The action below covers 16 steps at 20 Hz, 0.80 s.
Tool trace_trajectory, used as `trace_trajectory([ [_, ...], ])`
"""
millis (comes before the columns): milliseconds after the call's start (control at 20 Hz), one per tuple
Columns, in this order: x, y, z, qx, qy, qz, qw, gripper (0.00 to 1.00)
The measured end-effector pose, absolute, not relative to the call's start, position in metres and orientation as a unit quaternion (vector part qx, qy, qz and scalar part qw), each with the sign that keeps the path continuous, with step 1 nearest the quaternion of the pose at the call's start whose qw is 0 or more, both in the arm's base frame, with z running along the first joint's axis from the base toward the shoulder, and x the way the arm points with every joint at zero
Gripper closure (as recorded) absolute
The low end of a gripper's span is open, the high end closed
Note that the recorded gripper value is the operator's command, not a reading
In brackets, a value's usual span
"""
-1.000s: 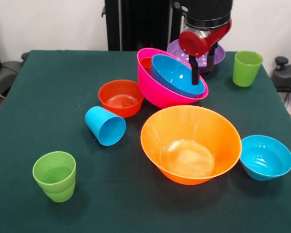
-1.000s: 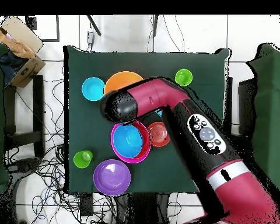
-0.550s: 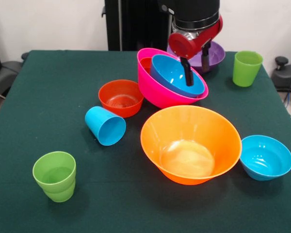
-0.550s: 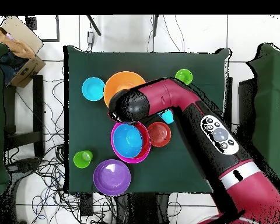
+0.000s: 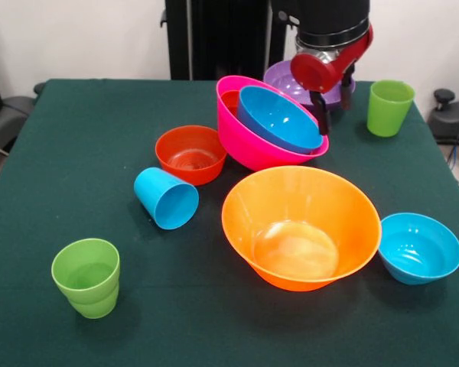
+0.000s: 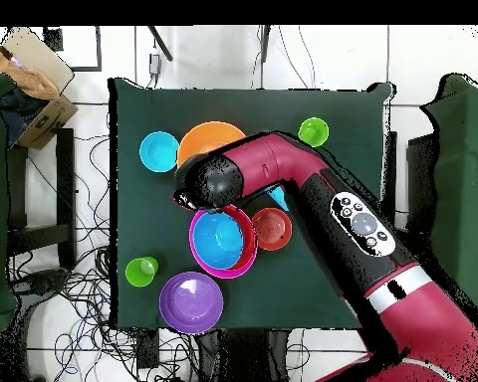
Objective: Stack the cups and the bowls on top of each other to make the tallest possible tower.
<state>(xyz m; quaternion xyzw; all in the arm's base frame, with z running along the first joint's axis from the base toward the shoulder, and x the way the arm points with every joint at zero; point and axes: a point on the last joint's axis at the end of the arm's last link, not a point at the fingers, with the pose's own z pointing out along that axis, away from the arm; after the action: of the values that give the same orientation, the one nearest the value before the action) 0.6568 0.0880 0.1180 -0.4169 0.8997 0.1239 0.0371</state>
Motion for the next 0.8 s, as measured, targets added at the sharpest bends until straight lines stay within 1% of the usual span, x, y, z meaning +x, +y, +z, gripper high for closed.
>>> trace_trajectory([
  [500, 0.650, 0.093, 0.104, -0.440, 0.890, 0.113, 0.044, 0.00],
  [800, 0.643, 0.094, 0.081, -0.447, 0.884, 0.119, 0.071, 0.00],
])
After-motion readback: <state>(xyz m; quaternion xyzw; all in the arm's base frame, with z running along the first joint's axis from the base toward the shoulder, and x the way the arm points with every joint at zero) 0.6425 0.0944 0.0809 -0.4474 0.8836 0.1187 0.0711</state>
